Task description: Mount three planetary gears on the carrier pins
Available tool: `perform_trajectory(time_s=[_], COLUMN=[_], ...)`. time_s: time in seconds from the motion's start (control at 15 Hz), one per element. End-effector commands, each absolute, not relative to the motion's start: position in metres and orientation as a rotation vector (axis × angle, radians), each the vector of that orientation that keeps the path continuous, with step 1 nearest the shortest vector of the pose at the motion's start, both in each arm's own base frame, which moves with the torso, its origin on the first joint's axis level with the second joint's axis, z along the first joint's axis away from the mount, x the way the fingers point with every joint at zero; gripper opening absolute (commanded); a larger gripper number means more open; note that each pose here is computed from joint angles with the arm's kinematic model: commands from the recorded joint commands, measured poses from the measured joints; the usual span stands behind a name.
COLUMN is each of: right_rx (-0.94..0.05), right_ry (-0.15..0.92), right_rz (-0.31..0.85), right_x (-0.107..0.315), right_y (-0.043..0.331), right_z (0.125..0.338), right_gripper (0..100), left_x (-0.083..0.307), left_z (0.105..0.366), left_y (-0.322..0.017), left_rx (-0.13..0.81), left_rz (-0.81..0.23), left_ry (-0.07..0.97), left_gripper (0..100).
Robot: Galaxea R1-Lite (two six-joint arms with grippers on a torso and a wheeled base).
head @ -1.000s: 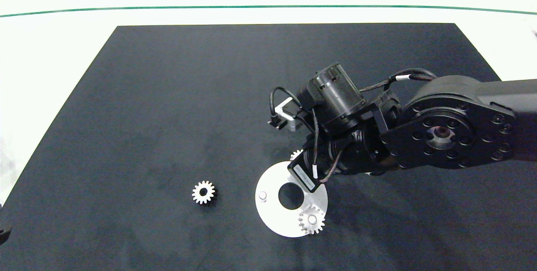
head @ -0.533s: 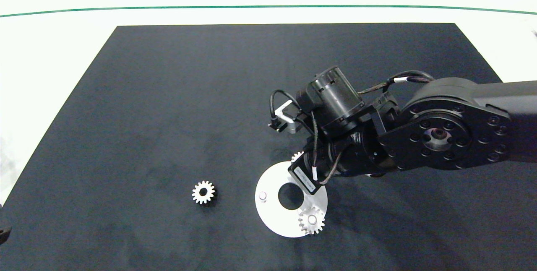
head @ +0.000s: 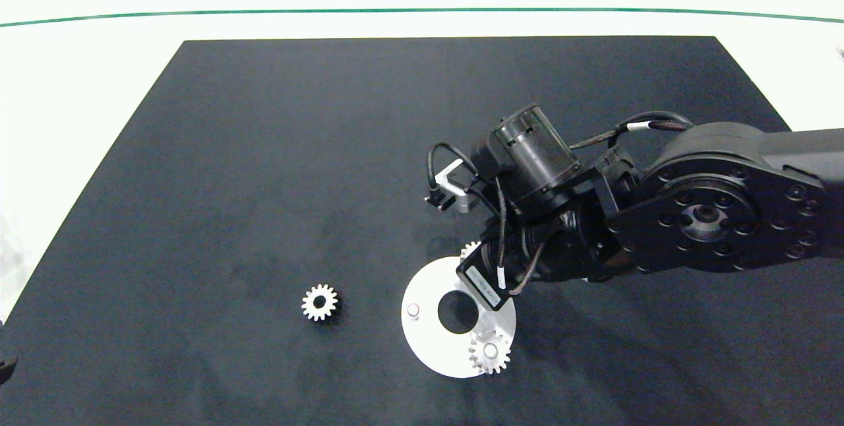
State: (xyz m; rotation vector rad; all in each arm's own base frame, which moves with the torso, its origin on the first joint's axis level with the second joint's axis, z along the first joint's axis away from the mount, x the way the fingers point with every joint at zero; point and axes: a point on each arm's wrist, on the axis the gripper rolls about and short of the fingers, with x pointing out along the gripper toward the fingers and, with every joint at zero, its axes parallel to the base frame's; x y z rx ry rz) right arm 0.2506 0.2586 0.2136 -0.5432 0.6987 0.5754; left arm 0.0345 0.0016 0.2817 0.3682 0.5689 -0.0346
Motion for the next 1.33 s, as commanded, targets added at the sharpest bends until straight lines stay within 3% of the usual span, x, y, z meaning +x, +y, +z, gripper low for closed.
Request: perform_trajectory(time_s=[0.07,0.67,0.8,0.93,1.07,1.33], right_rx=[-0.538,-0.536,-0.529,-0.508,-0.455,-0.369], right_ry=[0.684,0.675,0.652,0.603,0.543,0.407], right_rz=[0.571,0.571,0.589,0.585,0.576,0.524], right_x=[0.246,0.242,0.226,0.205,0.182,0.134], right_y=[0.253,0.25,0.24,0.219,0.189,0.124], right_z=[0.22,0.218,0.229,0.246,0.266,0.283], right_gripper=[100,100,100,100,100,100], left_x=[0.034,0.034,0.034,0.036,0.053,0.082], left_z=[0.281,0.281,0.282,0.285,0.285,0.301], left_y=[0.002,0.002,0.002,0.001,-0.003,-0.011], left_rx=[0.37,0.371,0.369,0.36,0.348,0.331], left_rz=[-0.035,-0.036,-0.035,-0.041,-0.121,-0.147], left_ry=[0.572,0.572,0.571,0.554,0.559,0.392], left_gripper=[100,100,100,100,100,100])
